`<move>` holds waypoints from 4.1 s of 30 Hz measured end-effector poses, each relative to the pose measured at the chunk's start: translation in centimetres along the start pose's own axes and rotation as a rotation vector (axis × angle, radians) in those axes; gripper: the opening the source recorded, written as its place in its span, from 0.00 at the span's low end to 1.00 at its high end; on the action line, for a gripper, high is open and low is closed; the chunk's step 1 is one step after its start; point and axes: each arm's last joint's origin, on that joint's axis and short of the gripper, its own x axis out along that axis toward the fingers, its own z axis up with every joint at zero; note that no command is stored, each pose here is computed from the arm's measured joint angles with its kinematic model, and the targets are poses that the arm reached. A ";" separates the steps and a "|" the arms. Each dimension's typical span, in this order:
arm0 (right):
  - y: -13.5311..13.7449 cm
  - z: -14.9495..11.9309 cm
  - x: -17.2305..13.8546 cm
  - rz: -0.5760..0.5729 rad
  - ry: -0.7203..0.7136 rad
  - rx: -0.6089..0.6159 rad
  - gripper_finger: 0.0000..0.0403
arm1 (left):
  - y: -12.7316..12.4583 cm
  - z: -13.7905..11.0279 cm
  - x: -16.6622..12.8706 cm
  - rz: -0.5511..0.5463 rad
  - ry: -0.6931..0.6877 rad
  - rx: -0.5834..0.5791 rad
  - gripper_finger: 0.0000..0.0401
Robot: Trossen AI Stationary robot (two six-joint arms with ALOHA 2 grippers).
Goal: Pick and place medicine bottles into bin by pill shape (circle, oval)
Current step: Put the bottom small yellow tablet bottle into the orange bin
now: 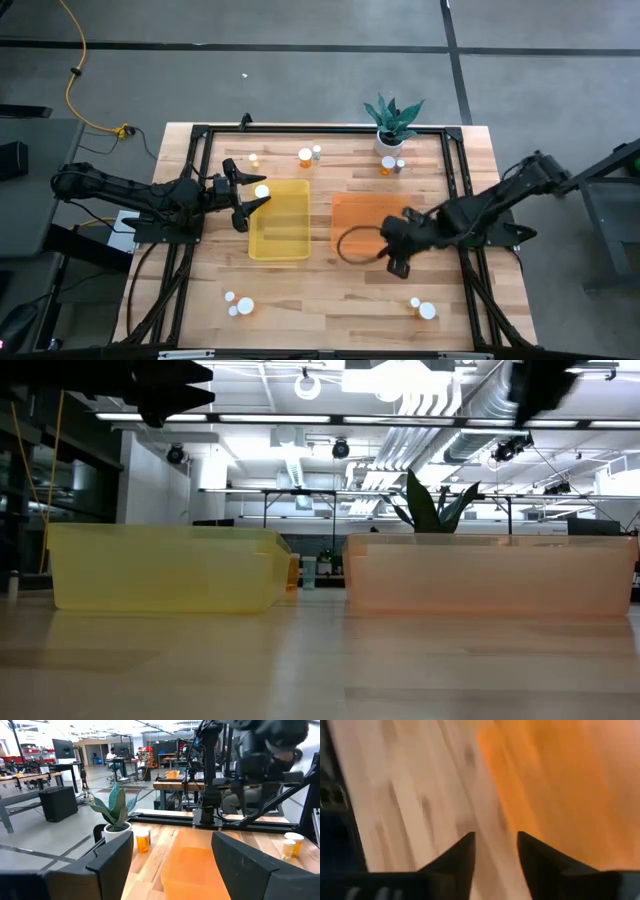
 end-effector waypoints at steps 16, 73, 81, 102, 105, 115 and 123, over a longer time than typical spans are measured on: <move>7.3 -5.3 3.5 -0.181 0.393 0.389 0.55 | 0.0 0.0 0.0 0.000 0.000 0.000 0.64; 9.5 -6.3 8.3 -0.234 0.623 0.194 0.26 | 0.0 0.0 0.0 0.000 -0.001 0.026 0.64; 11.0 -1.6 4.0 -0.118 0.271 -0.154 0.26 | 0.0 0.0 0.0 0.000 -0.001 0.026 0.64; -6.1 4.2 8.0 -0.515 0.637 -0.106 0.26 | 0.0 0.0 0.0 0.000 0.000 0.025 0.64; -7.8 4.5 9.1 -0.450 0.654 -0.101 0.26 | 0.0 0.0 0.0 0.000 0.000 0.025 0.64; -11.1 5.8 10.2 -0.370 0.622 -0.088 0.26 | 0.0 0.0 0.0 -0.001 0.000 0.022 0.64; -12.6 6.3 10.1 -0.356 0.624 0.033 0.26 | 0.0 0.0 0.0 -0.001 0.000 -0.012 0.64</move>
